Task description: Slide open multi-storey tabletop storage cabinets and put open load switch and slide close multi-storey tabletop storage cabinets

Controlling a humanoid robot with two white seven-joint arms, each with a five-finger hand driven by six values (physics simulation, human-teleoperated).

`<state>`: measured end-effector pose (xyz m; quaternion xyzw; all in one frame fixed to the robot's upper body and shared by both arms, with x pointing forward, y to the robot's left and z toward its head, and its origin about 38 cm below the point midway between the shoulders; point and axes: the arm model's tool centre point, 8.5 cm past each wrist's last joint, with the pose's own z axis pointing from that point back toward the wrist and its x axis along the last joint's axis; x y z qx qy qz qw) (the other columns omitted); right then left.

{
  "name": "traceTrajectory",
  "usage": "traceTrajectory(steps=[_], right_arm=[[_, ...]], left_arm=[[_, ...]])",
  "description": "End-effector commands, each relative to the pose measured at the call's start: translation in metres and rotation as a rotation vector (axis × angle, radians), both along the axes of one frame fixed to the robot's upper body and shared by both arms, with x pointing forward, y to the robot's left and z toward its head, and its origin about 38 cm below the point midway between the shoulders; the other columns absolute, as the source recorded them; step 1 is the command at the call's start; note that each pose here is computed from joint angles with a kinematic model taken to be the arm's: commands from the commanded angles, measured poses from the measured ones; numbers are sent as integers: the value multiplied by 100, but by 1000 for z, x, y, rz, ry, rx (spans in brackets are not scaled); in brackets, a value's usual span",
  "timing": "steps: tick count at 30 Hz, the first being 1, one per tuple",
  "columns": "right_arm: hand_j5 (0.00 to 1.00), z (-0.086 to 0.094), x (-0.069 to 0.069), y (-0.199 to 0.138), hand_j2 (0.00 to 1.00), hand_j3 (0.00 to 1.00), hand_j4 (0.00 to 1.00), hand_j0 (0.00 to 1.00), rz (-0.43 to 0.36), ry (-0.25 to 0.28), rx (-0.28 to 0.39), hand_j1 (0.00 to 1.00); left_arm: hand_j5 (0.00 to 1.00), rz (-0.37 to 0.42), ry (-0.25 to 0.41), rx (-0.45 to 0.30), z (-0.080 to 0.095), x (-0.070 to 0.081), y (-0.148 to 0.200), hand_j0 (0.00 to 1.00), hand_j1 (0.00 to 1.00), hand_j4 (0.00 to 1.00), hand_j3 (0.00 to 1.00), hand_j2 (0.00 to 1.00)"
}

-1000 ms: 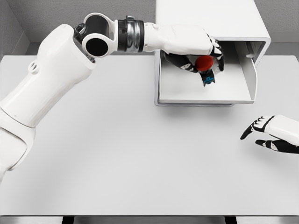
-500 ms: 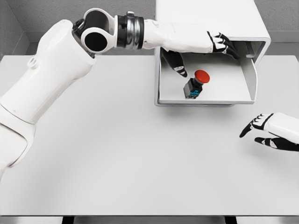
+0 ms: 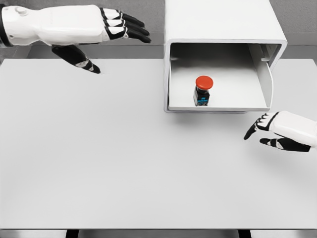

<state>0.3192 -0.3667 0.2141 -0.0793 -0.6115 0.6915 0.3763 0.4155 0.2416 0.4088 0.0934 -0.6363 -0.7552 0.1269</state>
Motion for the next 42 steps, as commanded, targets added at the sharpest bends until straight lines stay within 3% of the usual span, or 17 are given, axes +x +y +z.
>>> traceTrajectory(steps=[1,5,8,10,26,33,42], right_arm=[[59,-4,-1,3,59,59,59,59,8,17,5,59],[59,2,3,4,59,59,59,59,12,-1,5,59],[59,7,6,7,59,59,59,59,21,-15,5,59],[59,7,10,13,59,59,59,59,39,-18,3,59],[60,18,23,32,60,60,60,60,100,-49,-6,60],[60,11,28,48,60,60,60,60,143,-39,-31,60],[61,12,36,51,61,61,61,61,144,-49,-35,61]], left_arm=[[100,114,-7,46,12,-16,51,100,100,100,100,100],[100,194,46,63,-4,-10,77,100,100,100,100,100],[100,197,51,65,-8,-8,77,100,100,100,100,100],[100,196,71,67,-16,-8,77,100,100,100,100,100],[100,170,83,65,-23,-7,68,100,100,100,100,100],[100,149,98,66,-30,-6,59,100,100,100,100,100],[100,117,118,59,-39,-3,46,100,100,100,100,100]])
